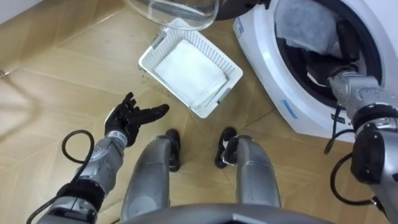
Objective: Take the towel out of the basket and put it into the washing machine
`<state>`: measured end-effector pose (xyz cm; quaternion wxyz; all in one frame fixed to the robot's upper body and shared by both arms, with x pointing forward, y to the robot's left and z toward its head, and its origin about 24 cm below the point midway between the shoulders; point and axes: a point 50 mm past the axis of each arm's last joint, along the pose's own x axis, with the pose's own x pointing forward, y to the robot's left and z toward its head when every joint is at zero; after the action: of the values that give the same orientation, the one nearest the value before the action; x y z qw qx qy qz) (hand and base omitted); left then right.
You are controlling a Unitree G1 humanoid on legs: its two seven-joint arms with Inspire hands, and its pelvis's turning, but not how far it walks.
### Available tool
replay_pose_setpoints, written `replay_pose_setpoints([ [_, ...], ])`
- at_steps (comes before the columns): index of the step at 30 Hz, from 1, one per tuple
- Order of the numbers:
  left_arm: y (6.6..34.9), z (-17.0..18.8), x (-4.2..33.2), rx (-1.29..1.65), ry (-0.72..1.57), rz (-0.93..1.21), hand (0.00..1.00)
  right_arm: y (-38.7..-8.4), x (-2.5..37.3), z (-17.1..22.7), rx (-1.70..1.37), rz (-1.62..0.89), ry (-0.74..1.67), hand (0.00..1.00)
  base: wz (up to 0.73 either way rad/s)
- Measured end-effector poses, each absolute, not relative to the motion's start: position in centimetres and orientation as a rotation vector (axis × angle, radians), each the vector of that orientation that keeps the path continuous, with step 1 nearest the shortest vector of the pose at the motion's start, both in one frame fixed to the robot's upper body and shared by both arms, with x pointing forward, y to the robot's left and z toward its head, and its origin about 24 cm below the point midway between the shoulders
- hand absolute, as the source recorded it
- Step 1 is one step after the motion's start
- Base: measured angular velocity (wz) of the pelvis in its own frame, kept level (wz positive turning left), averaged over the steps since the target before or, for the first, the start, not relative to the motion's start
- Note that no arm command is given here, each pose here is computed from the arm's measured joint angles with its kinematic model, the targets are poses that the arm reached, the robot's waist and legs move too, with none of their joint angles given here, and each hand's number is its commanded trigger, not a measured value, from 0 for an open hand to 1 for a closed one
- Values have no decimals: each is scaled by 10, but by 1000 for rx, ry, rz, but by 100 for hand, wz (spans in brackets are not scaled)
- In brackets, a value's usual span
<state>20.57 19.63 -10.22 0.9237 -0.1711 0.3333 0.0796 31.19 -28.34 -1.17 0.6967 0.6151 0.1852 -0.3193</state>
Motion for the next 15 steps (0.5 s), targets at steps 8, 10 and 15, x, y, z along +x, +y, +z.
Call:
replay_pose_setpoints([
  [8, 196, -95, 212, -337, 650, 175, 0, -289, 312, -7, 1420, -817, 430, 0, 8],
  [10, 196, -95, 213, -311, 644, 173, 0, -291, 312, -6, 1426, -844, 430, 0, 5],
  [15, 197, -92, 216, -280, 623, 181, 0, -298, 309, -6, 1433, -964, 409, 0, 0],
])
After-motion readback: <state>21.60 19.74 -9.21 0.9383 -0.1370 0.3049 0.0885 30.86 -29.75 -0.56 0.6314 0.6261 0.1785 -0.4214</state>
